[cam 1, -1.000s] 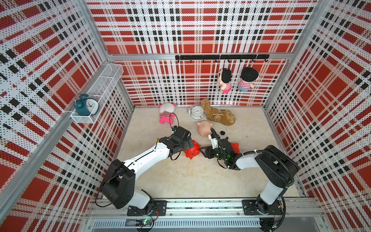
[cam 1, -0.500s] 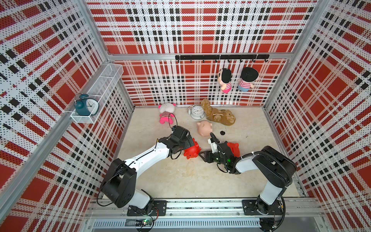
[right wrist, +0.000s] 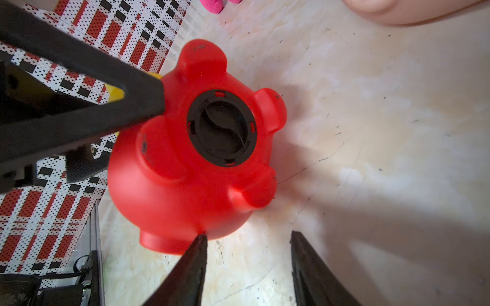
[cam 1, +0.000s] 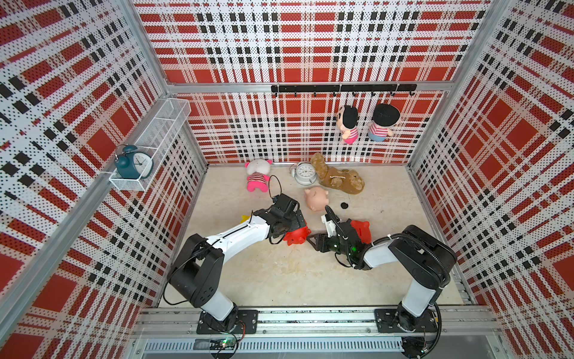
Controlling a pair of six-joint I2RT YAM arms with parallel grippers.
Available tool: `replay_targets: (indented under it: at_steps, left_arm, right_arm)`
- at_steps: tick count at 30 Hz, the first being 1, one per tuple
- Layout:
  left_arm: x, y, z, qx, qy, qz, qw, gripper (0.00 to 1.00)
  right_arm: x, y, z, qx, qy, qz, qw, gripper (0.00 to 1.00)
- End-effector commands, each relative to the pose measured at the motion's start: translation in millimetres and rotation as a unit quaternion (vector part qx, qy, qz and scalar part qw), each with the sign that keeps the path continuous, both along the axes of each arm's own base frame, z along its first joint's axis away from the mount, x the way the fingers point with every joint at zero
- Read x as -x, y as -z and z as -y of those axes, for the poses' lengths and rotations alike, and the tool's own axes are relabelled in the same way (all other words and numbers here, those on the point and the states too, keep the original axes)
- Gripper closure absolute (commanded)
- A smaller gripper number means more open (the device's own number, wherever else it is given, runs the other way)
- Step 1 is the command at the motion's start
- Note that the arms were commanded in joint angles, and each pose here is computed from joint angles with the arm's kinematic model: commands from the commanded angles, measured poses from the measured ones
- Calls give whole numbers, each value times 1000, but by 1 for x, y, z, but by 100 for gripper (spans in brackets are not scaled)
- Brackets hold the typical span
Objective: Open piggy banks
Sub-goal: Adjust the piggy bank at the center of the board.
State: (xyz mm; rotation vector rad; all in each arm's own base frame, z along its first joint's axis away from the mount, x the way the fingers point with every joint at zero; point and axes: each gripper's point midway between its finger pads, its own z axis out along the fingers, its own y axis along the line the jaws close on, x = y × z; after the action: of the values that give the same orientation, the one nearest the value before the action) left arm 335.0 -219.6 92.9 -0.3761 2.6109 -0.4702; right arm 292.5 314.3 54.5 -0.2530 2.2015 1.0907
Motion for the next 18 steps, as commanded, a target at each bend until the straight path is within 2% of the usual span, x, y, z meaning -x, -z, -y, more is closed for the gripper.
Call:
replay_targets:
  at_steps: [1,11,18]
  left_arm:
    - [-1,7,3,-10,11,-7,1000,2]
    - [9,34,-4,-33,37,-37,998,1]
    - [20,49,-16,-80,107,-54,990,0]
  right_arm:
    - [1,-3,-3,1,-3,13,1000,47]
    - [3,-8,4,11,0,24,1000,47]
    - [7,-22,30,8,12,27,1000,48]
